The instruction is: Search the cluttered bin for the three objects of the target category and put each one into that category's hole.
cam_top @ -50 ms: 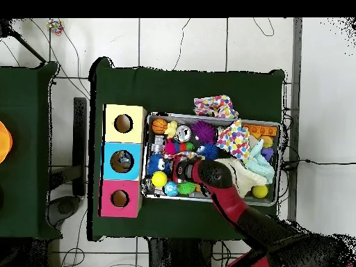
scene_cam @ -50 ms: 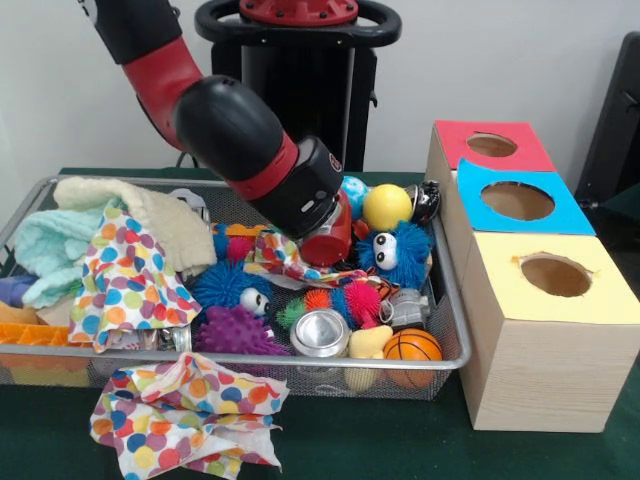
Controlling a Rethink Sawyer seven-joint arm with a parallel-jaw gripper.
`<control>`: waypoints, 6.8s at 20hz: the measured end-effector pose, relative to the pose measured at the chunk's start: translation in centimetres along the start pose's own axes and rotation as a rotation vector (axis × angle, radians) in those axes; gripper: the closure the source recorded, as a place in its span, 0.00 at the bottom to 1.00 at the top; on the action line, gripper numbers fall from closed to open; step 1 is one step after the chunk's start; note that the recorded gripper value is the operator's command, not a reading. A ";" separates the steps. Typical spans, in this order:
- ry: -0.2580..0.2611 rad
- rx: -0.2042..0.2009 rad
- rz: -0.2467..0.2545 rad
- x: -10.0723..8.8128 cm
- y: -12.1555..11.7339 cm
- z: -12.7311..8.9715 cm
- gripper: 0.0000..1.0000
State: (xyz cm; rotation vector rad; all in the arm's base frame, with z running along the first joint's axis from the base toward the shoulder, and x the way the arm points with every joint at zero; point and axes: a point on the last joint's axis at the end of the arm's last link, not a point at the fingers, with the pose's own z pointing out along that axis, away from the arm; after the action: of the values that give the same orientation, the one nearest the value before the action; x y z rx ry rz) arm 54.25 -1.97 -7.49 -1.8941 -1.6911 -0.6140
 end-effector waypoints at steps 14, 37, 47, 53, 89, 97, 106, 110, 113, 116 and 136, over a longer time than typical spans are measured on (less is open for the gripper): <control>-0.342 0.065 -0.231 2.8 0.0 0.1 0.00; -1.066 0.132 -0.814 5.9 5.8 -19.8 0.00; -1.062 0.036 -0.723 2.7 6.2 -22.1 0.00; -0.909 0.096 -0.527 -2.0 2.6 -21.3 0.00; -0.192 -0.058 0.078 -13.1 0.5 -13.1 0.00; 0.129 -0.151 0.292 -11.6 -0.4 -9.5 0.00; 0.233 -0.262 0.379 -8.4 -1.0 -4.4 0.00; 0.241 -0.306 0.396 -6.8 -0.6 -2.9 0.00; 0.246 -0.328 0.403 -5.9 -0.2 -2.4 0.00; 0.250 -0.346 0.408 -5.0 0.1 -2.2 0.00; 0.169 -0.281 0.219 3.0 1.9 -2.0 0.00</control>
State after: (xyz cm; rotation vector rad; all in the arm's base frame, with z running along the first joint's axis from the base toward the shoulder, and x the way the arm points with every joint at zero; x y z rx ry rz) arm 56.51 -1.16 -4.17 -2.1162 -1.3247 -0.9319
